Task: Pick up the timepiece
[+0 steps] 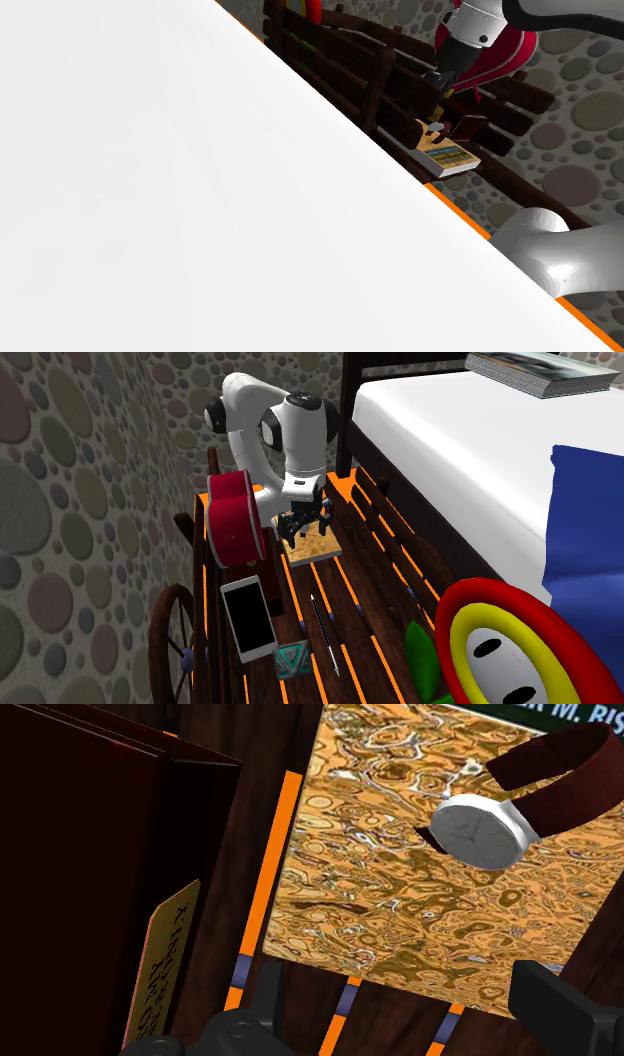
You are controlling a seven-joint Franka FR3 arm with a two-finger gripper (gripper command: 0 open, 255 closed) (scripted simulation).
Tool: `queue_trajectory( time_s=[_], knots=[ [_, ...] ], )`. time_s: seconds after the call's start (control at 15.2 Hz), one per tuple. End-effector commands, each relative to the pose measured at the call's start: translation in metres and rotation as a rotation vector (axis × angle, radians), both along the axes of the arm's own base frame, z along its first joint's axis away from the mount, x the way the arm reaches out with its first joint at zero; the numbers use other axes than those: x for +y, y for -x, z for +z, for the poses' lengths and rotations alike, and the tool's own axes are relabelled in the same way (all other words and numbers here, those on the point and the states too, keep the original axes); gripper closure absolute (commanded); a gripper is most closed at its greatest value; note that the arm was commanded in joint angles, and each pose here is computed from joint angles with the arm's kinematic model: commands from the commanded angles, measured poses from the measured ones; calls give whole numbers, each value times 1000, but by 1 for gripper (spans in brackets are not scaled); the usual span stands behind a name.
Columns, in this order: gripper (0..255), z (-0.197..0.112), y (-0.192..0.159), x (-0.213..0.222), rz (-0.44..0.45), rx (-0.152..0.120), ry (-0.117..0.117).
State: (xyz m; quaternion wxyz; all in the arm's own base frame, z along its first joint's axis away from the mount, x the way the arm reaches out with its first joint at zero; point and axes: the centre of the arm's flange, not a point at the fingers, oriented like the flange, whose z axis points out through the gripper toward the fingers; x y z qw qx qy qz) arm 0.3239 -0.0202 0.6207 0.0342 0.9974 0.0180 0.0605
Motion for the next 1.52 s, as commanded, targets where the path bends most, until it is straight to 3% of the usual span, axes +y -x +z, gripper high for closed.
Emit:
queue_trajectory(
  time_s=[0.0,0.46,1.06,1.12,1.45],
  knots=[
    [0,0,0,0,0,0,0],
    [0,31,71,5,290,43,-132],
    [0,-9,72,5,290,43,-132],
    [255,-10,71,4,290,43,-132],
    [255,-9,70,4,290,43,-132]
  ],
)
